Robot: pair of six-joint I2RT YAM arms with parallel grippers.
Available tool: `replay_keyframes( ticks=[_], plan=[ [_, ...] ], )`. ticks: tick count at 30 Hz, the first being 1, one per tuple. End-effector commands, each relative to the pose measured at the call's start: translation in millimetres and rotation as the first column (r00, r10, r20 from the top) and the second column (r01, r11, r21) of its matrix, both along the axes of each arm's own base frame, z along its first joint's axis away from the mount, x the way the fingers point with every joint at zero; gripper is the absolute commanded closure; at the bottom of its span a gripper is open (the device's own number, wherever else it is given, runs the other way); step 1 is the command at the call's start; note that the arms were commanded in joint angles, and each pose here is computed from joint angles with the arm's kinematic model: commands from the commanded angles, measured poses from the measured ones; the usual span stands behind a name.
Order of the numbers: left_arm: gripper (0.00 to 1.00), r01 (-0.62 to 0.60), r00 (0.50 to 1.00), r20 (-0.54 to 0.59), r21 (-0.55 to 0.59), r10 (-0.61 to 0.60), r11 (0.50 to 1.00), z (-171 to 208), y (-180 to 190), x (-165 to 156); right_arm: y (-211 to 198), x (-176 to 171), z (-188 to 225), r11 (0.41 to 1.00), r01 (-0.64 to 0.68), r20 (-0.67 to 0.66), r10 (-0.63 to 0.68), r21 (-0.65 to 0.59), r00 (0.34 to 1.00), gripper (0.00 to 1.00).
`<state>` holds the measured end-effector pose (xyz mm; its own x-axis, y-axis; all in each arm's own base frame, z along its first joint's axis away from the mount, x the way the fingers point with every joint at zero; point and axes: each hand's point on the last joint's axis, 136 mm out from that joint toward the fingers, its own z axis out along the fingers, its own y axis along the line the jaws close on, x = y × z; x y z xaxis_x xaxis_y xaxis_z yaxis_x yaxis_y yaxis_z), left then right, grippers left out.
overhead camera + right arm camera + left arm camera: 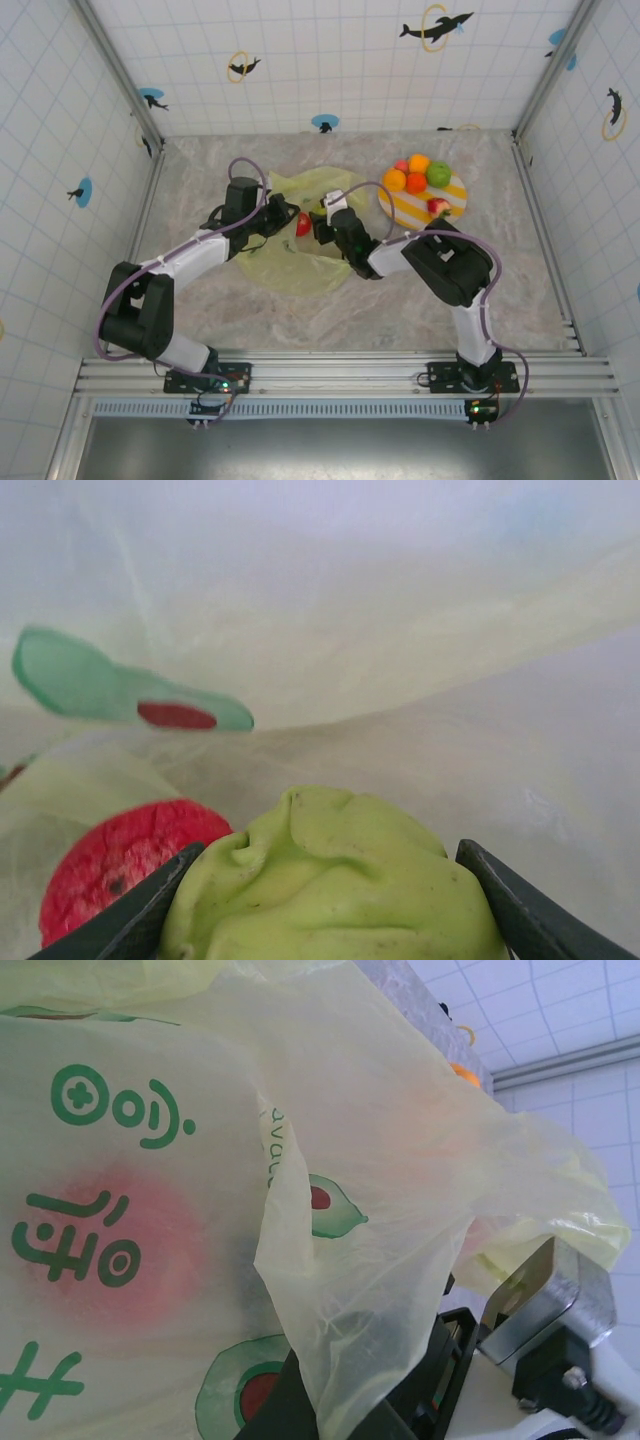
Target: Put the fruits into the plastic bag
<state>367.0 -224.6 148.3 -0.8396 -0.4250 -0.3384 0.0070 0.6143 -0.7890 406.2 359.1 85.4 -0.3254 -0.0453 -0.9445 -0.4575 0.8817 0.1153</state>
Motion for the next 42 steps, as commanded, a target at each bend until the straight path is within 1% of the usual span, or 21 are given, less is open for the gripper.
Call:
replay_keyframes(
  ticks=[1, 4, 6, 10, 14, 18, 22, 27, 31, 34, 37, 40, 42],
  plan=[
    [1.00, 0.003, 1.000, 0.019, -0.023, -0.002, 1.000, 10.1, -1.7, 7.4, 9.7, 16.2, 25.0, 0.985, 0.064, 0.027, -0.069, 0.162, 0.997, 0.36],
    [1.00, 0.004, 1.000, 0.013, -0.020, -0.004, 1.000, 7.3, -1.8, 7.1, 20.4, 20.8, 22.9, 0.972, 0.067, -0.024, -0.063, 0.227, 0.998, 0.33],
    [1.00, 0.003, 1.000, 0.015, -0.019, -0.003, 1.000, 7.9, -1.7, 8.1, 24.8, 21.8, 22.6, 0.968, 0.064, -0.049, -0.054, 0.242, 0.997, 0.28],
    [1.00, 0.005, 1.000, 0.014, -0.012, -0.004, 1.000, 7.2, -1.4, 7.7, 15.0, 16.6, 26.8, 0.976, 0.068, -0.060, -0.057, 0.208, 0.997, 0.16],
    [1.00, -0.002, 1.000, 0.024, -0.003, 0.002, 1.000, 8.4, 0.7, 8.6, -1.0, 1.7, 29.1, 0.991, 0.036, -0.061, -0.028, 0.127, 0.998, 0.10],
    [1.00, -0.008, 1.000, 0.028, 0.004, 0.007, 1.000, 8.7, 2.3, 9.3, -13.3, -22.8, 26.3, 0.999, -0.045, -0.072, 0.045, 0.008, 0.996, 0.09],
    [1.00, -0.019, 0.999, 0.027, 0.011, 0.018, 1.000, 6.7, 5.6, 11.3, -26.8, -50.7, 30.2, 0.989, -0.133, -0.084, 0.127, -0.069, 0.988, 0.10],
    [1.00, -0.036, 0.999, 0.027, 0.049, 0.034, 0.998, -0.1, 11.0, 14.7, -38.3, -91.4, 38.0, 0.948, -0.286, -0.136, 0.269, -0.136, 0.954, 0.11],
    [1.00, -0.043, 0.999, 0.037, 0.063, 0.040, 0.997, 0.0, 13.0, 16.3, -53.9, -120.4, 47.7, 0.923, -0.361, -0.169, 0.337, -0.136, 0.926, 0.11],
    [1.00, -0.043, 0.998, 0.039, 0.060, 0.040, 0.997, 0.3, 13.0, 16.5, -63.5, -137.9, 59.9, 0.912, -0.401, -0.172, 0.383, -0.082, 0.907, 0.10],
    [1.00, -0.049, 0.998, 0.048, 0.067, 0.046, 0.997, 1.6, 14.2, 17.6, -76.2, -144.9, 74.0, 0.916, -0.401, -0.171, 0.391, -0.026, 0.904, 0.10],
    [1.00, -0.058, 0.997, 0.057, 0.082, 0.054, 0.995, 1.6, 16.5, 18.7, -103.9, -135.2, 84.5, 0.955, -0.294, -0.156, 0.287, -0.029, 0.945, 0.10],
    [1.00, -0.068, 0.996, 0.060, 0.089, 0.063, 0.994, 1.1, 18.0, 19.9, -122.1, -129.1, 88.2, 0.972, -0.233, -0.156, 0.231, 0.006, 0.960, 0.09]
  ],
)
